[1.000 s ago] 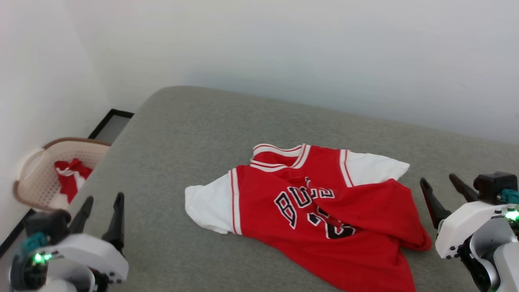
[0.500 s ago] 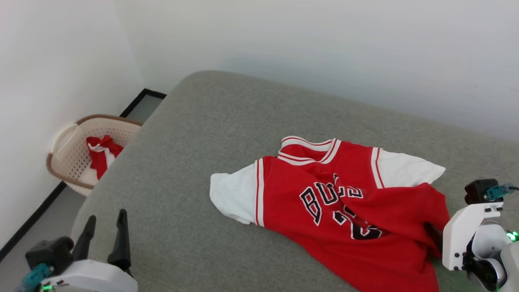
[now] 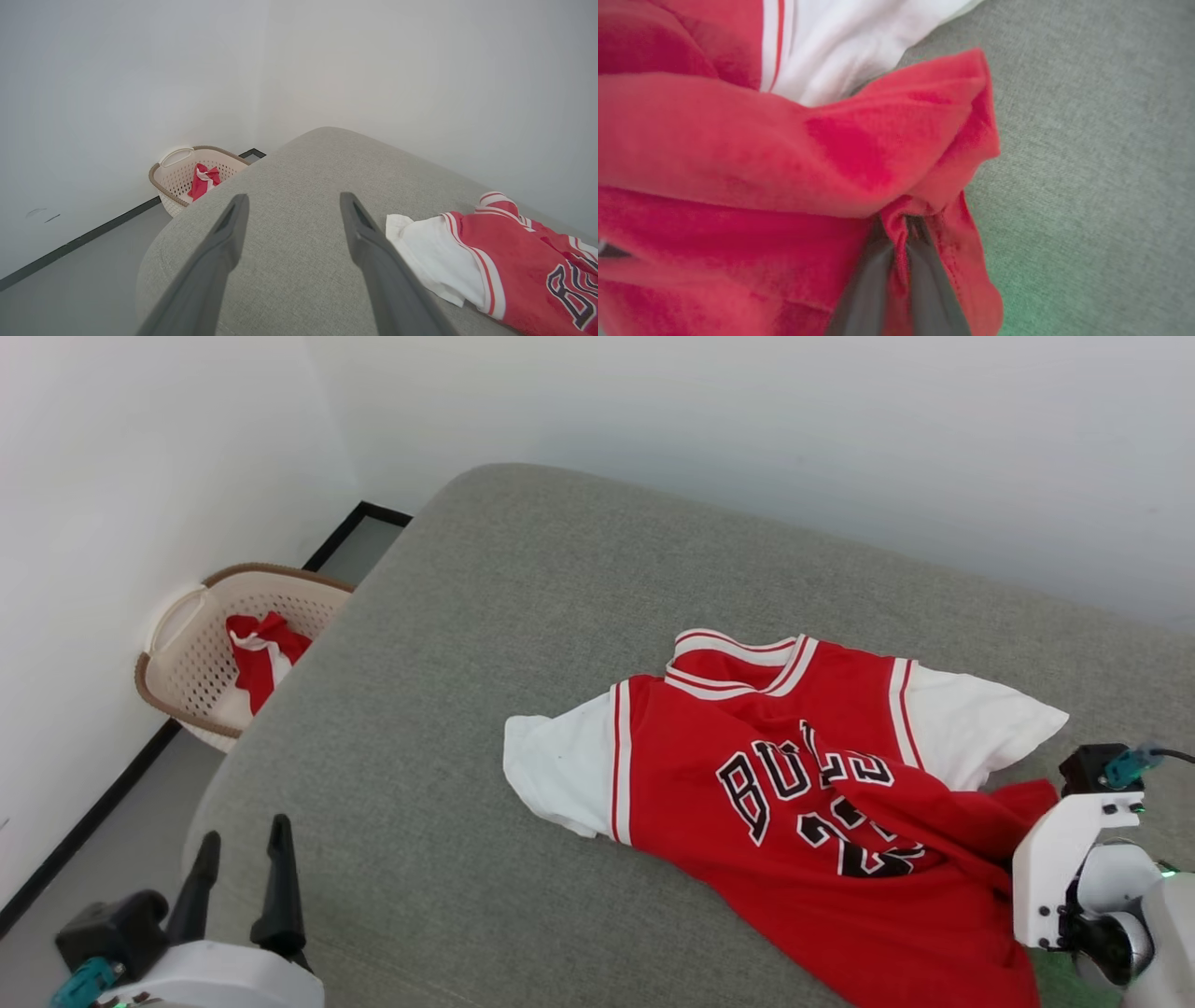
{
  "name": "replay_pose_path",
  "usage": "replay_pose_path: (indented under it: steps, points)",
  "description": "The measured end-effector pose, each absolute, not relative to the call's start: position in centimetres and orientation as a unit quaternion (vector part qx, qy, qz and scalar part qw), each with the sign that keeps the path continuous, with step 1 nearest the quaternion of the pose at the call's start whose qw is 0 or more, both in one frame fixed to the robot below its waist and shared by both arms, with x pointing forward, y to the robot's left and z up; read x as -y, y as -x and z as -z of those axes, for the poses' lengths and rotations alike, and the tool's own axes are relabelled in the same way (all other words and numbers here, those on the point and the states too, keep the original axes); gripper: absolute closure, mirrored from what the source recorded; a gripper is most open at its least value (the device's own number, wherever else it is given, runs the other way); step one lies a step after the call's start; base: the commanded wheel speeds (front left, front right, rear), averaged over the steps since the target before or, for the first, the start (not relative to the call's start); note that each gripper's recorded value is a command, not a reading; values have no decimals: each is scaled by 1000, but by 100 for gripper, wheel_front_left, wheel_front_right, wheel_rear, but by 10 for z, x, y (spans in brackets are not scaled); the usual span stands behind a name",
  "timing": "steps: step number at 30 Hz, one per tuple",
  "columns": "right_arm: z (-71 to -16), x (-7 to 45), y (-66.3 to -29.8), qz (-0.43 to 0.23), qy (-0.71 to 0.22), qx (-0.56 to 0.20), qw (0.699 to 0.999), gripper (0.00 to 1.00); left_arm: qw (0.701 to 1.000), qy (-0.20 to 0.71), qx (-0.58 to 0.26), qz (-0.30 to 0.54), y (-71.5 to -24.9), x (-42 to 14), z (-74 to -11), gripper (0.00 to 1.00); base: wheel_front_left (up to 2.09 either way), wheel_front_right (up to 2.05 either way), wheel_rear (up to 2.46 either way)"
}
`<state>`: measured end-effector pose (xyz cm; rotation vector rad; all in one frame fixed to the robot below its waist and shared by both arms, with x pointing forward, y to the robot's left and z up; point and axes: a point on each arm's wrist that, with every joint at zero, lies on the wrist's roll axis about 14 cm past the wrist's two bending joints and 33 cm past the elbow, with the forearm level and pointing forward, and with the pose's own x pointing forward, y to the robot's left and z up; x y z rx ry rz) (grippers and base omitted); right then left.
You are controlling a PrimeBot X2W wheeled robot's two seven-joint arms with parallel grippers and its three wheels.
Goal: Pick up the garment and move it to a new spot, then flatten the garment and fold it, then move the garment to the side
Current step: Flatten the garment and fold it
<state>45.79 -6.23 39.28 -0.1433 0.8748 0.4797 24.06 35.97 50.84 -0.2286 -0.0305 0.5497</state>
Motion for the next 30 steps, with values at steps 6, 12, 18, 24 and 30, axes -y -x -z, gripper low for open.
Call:
replay_pose_path:
  steps: [6,12,18,24,30]
  points:
    - [-400,61,-455,-235,64,-424,873,100,956,113,21,-271,-241,-361,-509,0,0,0,0]
    - [-413,62,-446,-247,60,-424,870,100,959,112,23,-261,-245,-358,-510,0,0,0,0]
    - [-424,66,-429,-261,53,-424,866,100,961,110,24,-253,-248,-354,-511,0,0,0,0]
    - [-432,71,-395,-278,36,-432,857,100,964,110,24,-242,-250,-350,-513,0,0,0,0]
    - [-430,83,-365,-269,12,-441,856,100,967,107,24,-229,-255,-345,-515,0,0,0,0]
